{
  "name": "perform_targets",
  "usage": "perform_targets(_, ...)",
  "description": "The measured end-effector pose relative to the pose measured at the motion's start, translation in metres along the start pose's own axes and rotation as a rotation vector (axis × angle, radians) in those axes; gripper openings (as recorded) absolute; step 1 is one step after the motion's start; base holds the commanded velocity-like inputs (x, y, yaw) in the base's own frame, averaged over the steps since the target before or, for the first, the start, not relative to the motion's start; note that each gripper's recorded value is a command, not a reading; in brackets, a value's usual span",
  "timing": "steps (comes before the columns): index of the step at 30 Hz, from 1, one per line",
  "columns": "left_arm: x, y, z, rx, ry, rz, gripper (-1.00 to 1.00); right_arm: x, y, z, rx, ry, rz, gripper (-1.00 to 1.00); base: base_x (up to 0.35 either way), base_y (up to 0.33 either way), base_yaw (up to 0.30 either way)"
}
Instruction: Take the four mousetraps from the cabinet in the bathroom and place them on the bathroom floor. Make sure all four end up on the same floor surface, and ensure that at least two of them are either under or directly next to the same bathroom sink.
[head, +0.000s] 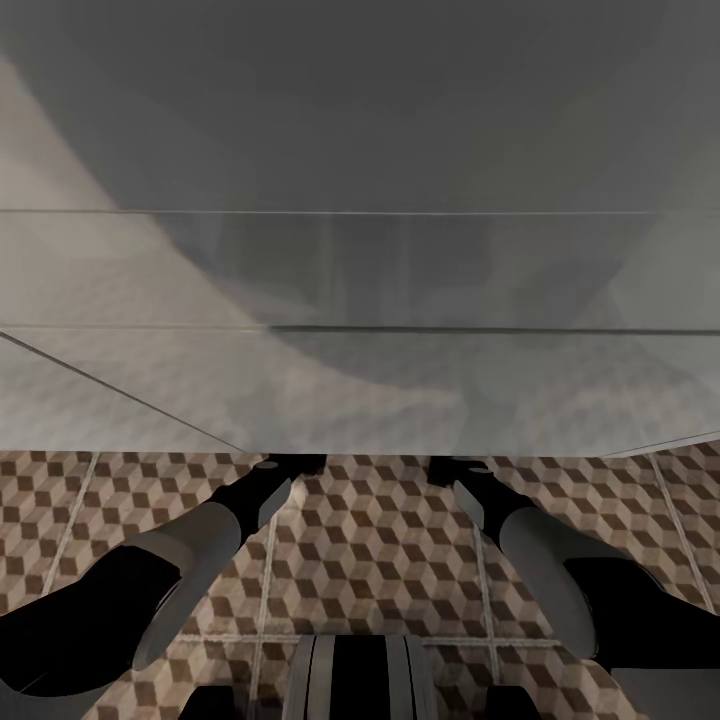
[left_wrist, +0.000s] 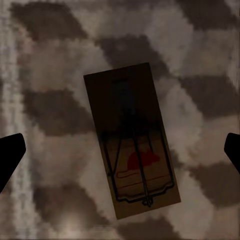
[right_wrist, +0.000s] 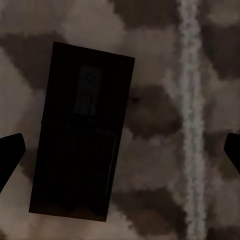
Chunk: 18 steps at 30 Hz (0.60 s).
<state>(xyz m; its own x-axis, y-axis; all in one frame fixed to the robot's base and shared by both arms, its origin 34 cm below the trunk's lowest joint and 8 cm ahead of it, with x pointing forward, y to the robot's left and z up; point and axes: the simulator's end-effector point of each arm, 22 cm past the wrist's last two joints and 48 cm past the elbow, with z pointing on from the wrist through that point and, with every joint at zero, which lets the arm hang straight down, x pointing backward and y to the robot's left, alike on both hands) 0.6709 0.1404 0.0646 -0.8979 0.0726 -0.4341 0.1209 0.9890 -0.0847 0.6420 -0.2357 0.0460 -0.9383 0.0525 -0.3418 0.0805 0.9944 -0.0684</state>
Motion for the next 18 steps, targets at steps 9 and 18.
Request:
perform_targets(9,-0.020,-0.001,-0.001,-0.005,-0.081,0.007,1.00,-0.002,0.001,0.000,-0.001,-0.010,0.002,1.00,0.000,0.000,0.000)
perform_targets(18,-0.040,-0.006,-0.002,0.001,-0.130,0.000,1.00,-0.003,0.001,0.000,-0.001,-0.013,0.001,1.00,-0.019,0.000,0.000)
